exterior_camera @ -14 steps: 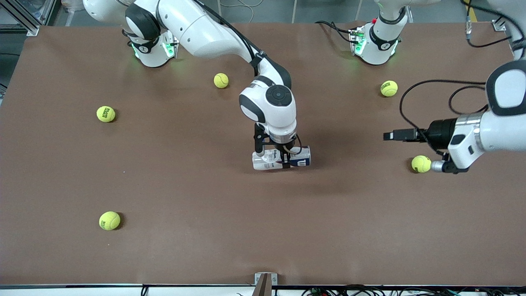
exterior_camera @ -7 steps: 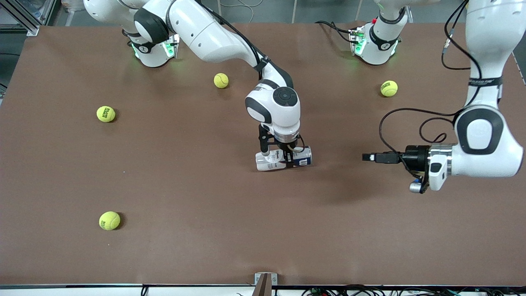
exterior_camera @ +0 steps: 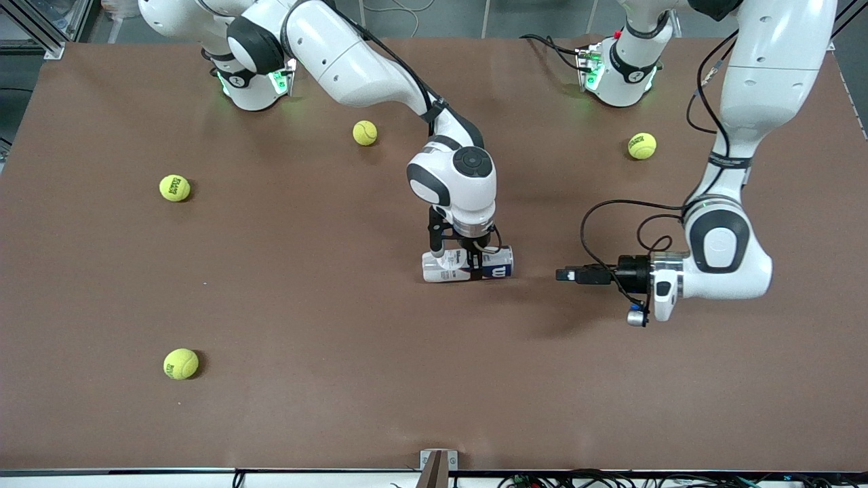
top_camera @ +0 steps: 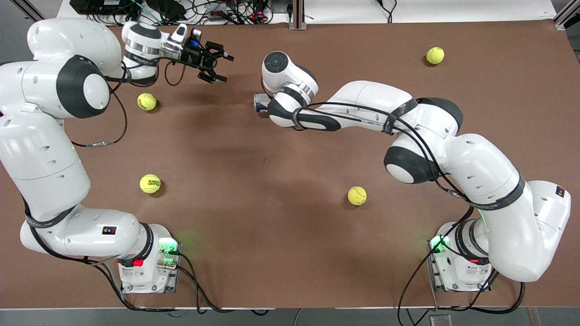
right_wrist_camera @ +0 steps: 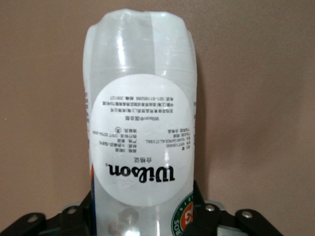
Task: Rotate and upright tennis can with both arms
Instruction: 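Lower the can with the right gripper while the left gripper reaches its end, then grasp the can end with the left gripper while the right gripper releases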
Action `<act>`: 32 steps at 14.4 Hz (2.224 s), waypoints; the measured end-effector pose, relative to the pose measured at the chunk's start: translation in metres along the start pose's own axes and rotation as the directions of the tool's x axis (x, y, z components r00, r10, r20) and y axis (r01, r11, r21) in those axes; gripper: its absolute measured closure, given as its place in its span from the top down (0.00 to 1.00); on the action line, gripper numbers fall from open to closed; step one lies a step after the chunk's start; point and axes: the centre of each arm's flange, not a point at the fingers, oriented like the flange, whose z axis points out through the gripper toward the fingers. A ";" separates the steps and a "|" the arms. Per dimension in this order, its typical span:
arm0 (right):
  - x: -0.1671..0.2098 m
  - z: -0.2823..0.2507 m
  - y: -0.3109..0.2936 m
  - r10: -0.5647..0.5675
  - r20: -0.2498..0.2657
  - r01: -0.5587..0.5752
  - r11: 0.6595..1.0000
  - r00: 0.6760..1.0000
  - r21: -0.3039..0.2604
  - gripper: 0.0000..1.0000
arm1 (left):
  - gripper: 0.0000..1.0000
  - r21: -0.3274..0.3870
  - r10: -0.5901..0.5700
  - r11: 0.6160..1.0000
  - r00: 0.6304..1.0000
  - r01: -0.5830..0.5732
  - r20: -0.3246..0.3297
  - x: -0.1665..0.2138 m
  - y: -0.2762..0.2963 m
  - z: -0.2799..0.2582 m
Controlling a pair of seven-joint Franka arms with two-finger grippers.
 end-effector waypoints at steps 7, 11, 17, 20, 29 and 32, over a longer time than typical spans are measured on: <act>-0.003 -0.005 -0.004 0.002 0.003 -0.002 1.000 1.000 0.009 1.00 | 1.00 -0.075 0.038 0.996 0.997 -0.043 -0.069 -0.023 -0.053 0.035; -0.008 -0.031 -0.014 0.009 -0.028 -0.010 1.000 1.000 -0.008 1.00 | 1.00 -0.137 0.042 0.989 0.992 -0.058 -0.119 -0.039 -0.079 0.056; -0.009 -0.098 -0.037 0.021 -0.036 -0.021 1.000 0.999 -0.014 1.00 | 1.00 -0.149 0.061 0.985 0.986 -0.085 -0.156 -0.047 -0.075 0.102; 0.015 -0.128 -0.062 -0.025 -0.035 0.023 0.998 0.999 -0.063 1.00 | 0.99 -0.141 0.072 0.985 0.983 -0.097 -0.170 -0.042 -0.072 0.106; 0.191 -0.230 -0.180 -0.490 0.078 0.496 0.846 0.868 -0.198 1.00 | 0.39 -0.128 0.092 0.985 0.978 -0.118 -0.188 -0.038 -0.060 0.116; 0.288 -0.240 -0.211 -0.650 0.152 0.666 0.710 0.745 -0.228 1.00 | 0.09 -0.128 0.095 0.984 0.977 -0.121 -0.190 -0.037 -0.059 0.115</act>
